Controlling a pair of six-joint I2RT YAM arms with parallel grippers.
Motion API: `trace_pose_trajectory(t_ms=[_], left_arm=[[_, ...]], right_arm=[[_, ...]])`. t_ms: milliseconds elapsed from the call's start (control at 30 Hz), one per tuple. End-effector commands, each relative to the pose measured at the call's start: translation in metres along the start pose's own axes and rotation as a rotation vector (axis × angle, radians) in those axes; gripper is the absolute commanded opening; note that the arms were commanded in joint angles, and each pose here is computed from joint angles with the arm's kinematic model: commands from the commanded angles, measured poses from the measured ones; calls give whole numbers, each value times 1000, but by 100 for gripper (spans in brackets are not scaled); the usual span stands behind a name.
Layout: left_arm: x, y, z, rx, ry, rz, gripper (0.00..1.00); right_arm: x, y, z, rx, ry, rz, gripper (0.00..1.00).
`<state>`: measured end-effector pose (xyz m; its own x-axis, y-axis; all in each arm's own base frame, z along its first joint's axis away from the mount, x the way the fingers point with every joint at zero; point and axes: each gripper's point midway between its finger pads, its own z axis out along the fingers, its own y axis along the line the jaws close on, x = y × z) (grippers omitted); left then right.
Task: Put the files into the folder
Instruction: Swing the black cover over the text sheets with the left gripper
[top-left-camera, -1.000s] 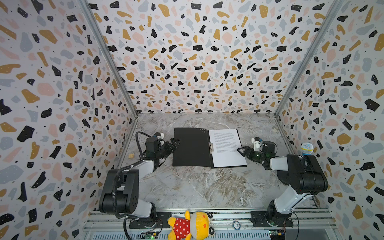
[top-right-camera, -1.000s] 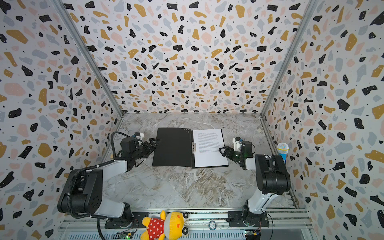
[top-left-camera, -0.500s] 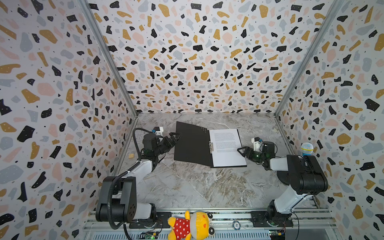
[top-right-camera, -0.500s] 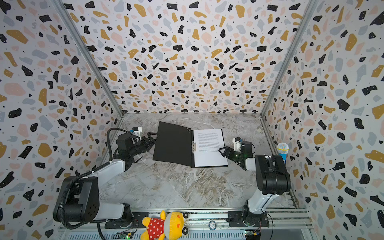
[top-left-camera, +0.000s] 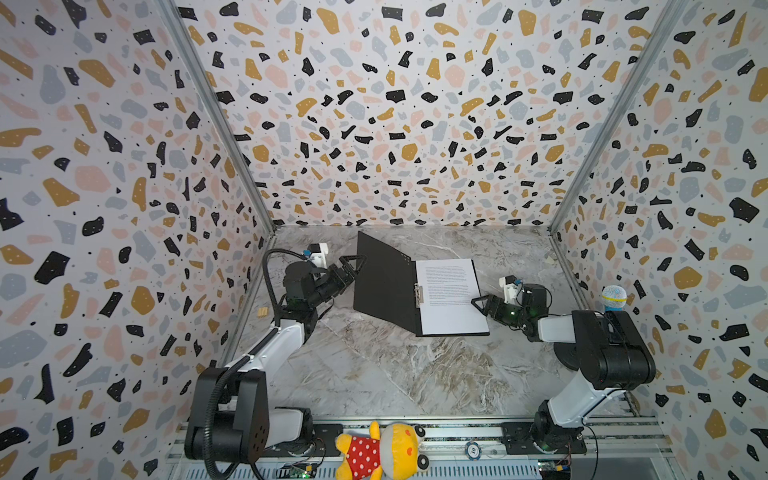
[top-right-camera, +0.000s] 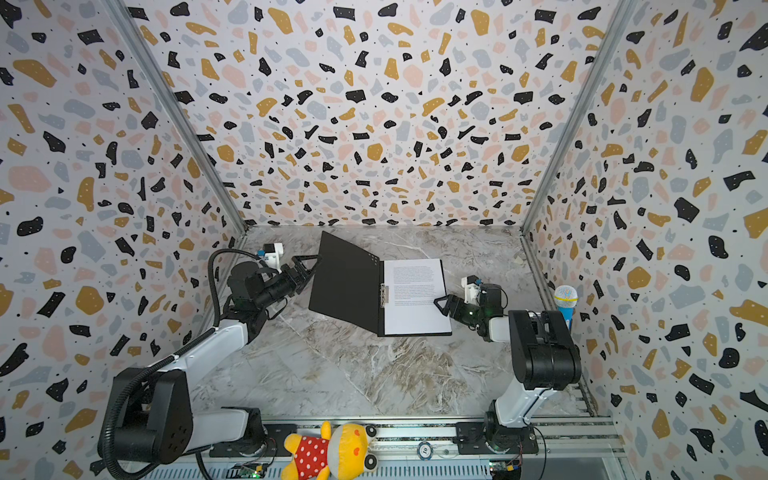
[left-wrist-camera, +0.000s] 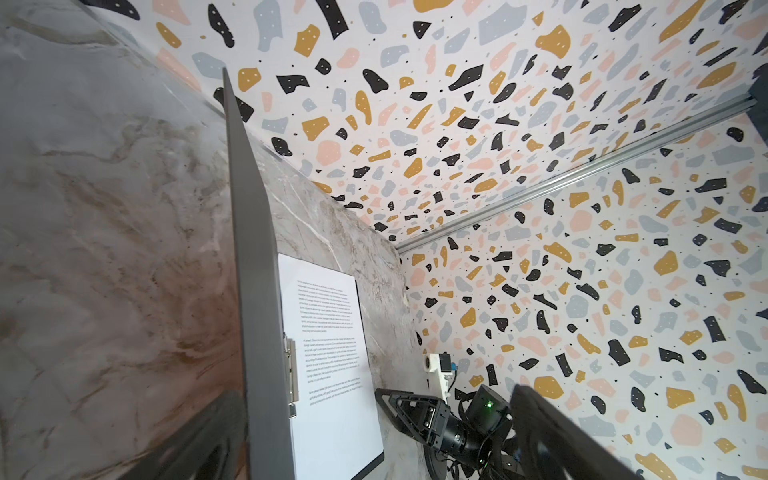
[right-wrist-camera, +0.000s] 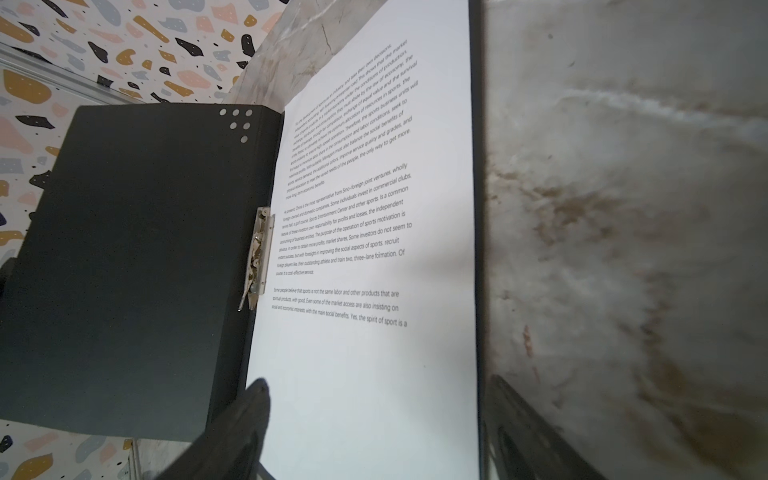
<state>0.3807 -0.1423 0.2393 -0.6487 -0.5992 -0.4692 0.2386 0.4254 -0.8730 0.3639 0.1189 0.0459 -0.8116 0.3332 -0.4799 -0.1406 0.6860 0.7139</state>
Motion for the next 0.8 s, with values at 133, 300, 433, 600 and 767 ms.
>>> trace_pose_trajectory(t_ms=[133,300,433,600,767], left_arm=[[4,-60,17,143,18,56,100],[12,-81,27,172,28,94,100],[21,-90,37,176,52,112,100],[35,-107,51,213,77,125,100],[52,-125,67,249,112,129,100]], right_arm=[[63,-14,3,56,187,152,82],[65,-11,4,51,189,153,82],[64,-10,4,48,187,152,82],[64,-9,3,48,184,151,82],[65,-10,3,50,186,151,82]])
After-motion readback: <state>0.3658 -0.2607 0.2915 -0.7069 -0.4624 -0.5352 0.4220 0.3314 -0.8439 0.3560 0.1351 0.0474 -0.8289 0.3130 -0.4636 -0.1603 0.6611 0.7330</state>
